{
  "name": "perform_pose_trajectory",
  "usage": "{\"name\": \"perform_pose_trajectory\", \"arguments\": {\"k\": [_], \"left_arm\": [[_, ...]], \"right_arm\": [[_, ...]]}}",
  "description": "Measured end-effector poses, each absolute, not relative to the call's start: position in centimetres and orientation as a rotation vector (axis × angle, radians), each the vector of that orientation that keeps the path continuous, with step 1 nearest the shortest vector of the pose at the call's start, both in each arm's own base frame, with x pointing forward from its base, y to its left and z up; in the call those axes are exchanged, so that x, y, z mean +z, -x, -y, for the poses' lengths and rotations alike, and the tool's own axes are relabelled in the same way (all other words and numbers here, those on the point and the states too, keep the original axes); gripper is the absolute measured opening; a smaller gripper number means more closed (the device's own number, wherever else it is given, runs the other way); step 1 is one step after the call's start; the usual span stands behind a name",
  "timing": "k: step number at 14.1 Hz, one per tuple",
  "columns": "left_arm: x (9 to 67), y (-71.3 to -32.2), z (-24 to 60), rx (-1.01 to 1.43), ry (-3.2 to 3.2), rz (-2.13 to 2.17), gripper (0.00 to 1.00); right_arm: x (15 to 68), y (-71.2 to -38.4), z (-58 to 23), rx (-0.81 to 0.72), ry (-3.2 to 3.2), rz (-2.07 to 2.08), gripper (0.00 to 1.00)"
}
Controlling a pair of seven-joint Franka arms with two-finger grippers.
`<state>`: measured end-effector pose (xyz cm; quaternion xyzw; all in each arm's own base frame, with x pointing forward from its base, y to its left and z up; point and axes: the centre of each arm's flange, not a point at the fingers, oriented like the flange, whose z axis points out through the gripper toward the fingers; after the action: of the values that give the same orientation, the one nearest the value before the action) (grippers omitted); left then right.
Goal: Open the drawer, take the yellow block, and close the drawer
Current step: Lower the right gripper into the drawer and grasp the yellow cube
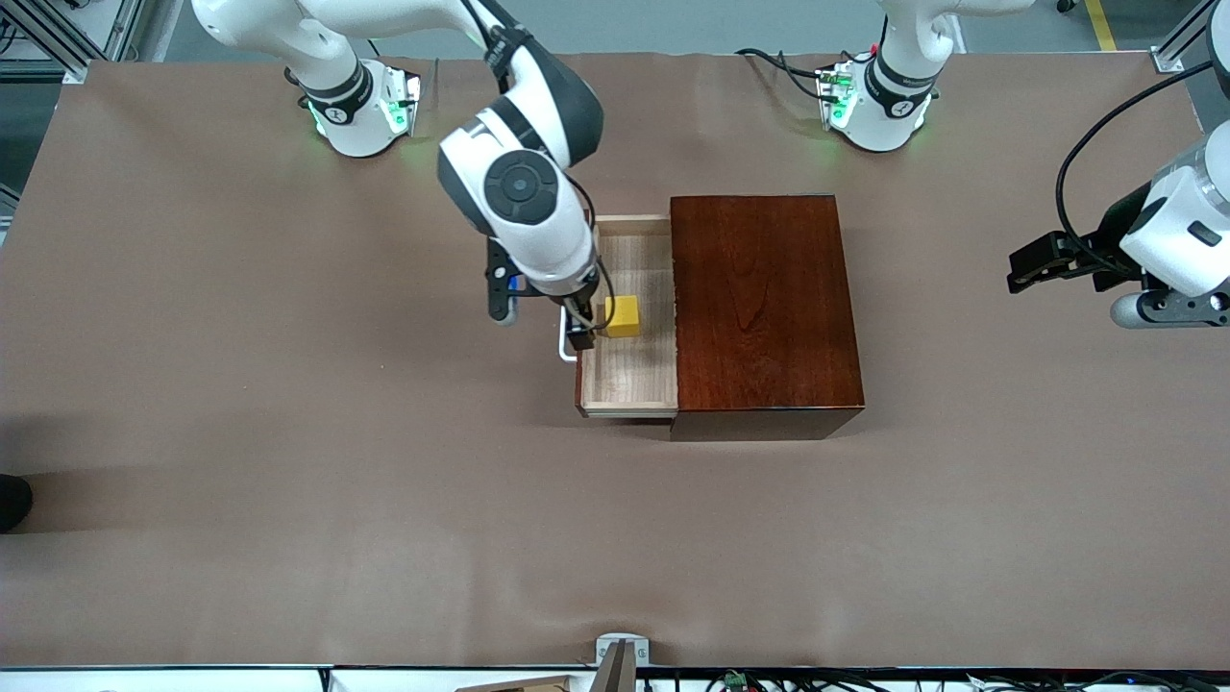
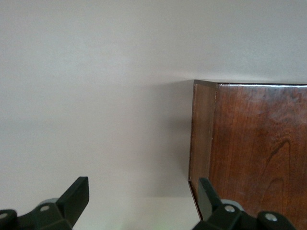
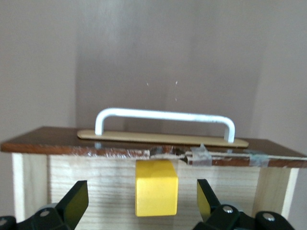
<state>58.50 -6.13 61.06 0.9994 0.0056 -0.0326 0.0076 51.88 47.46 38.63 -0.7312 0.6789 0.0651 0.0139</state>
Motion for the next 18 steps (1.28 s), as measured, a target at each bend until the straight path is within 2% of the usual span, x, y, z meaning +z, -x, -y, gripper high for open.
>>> {"name": "perform_pose_trajectory", "arguments": {"k": [6, 18], "left_arm": [[61.0, -58.5, 6.1, -0.105, -3.125, -0.017, 1.0], [60.9, -58.5, 6.1, -0.11, -3.125, -0.017, 1.0]], "right_arm": [[36.0, -50.2, -50.7, 0.188, 2.282, -2.08, 1.0], [32.5, -49.7, -52.2, 0.174, 2.257, -2.1, 1.0]]}}
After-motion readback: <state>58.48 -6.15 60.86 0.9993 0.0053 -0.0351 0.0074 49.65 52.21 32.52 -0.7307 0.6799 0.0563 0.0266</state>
